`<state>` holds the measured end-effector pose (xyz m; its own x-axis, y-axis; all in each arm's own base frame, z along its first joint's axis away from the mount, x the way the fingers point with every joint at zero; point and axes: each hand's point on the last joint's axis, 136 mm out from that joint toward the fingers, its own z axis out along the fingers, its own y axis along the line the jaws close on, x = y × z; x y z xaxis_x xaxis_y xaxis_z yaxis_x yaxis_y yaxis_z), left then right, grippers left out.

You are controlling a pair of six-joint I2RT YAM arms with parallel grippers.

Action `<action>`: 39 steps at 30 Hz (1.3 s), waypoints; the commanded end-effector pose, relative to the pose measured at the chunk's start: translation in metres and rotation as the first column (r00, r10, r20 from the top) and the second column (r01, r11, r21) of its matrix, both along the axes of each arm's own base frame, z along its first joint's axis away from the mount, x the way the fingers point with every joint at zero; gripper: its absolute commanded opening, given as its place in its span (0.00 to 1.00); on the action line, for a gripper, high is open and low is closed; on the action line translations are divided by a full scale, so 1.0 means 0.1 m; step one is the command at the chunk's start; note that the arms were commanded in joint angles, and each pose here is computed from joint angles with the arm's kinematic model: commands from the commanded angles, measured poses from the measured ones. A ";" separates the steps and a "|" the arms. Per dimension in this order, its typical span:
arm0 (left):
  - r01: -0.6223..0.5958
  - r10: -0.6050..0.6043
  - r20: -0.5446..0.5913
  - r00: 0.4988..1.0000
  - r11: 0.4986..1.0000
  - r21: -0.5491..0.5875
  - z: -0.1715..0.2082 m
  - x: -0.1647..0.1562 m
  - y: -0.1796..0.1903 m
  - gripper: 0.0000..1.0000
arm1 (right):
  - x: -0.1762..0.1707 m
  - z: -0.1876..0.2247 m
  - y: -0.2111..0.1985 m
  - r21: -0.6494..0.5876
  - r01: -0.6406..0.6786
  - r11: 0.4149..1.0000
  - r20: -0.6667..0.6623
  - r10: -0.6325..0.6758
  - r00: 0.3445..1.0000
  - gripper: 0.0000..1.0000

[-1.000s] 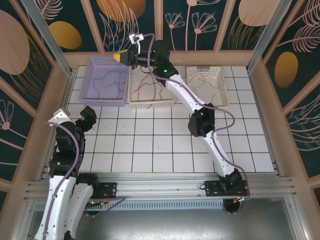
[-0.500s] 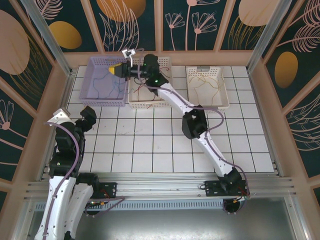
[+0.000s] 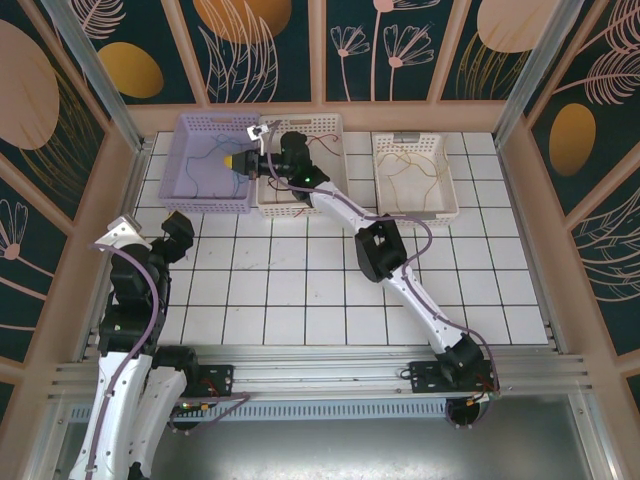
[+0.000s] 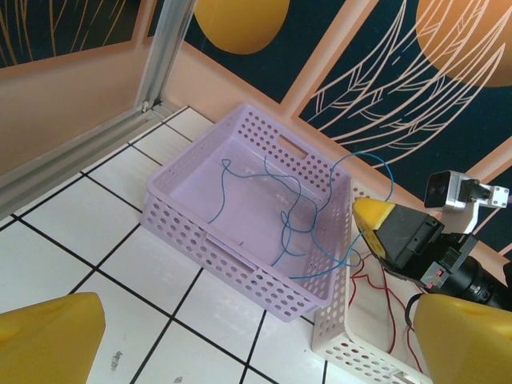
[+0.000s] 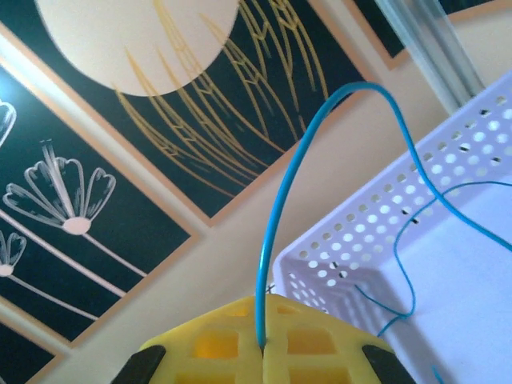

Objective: Untangle the cables

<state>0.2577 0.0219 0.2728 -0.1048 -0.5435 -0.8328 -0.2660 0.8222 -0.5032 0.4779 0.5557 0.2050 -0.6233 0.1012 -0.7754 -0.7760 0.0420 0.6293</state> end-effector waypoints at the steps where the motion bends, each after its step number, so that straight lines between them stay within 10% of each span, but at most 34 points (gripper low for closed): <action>1: 0.010 -0.011 0.020 1.000 1.000 0.017 0.03 0.01 -0.01 0.99 | -0.02 -0.08 0.08 -0.043 0.030 0.999 -0.017 -0.031 0.999 0.00; 11: 0.012 -0.013 0.018 1.000 1.000 0.018 0.02 0.01 -0.01 0.98 | -0.17 -0.46 0.23 -0.161 0.031 0.986 -0.078 -0.044 0.996 0.00; 18: 0.019 -0.020 0.013 1.000 1.000 0.017 0.01 0.02 -0.02 0.98 | -0.25 -0.39 0.21 -0.195 -0.008 0.981 -0.090 -0.010 0.996 0.50; 29: 0.015 -0.014 -0.021 1.000 0.999 0.036 -0.05 0.06 -0.01 0.99 | -0.52 0.94 0.04 -0.088 -0.032 0.996 0.099 0.041 0.994 0.70; 39: 0.093 -0.085 -0.182 0.980 0.995 0.035 -0.26 0.33 -0.15 0.98 | -0.36 1.65 -0.58 -0.182 0.253 0.950 0.177 -0.222 0.959 0.77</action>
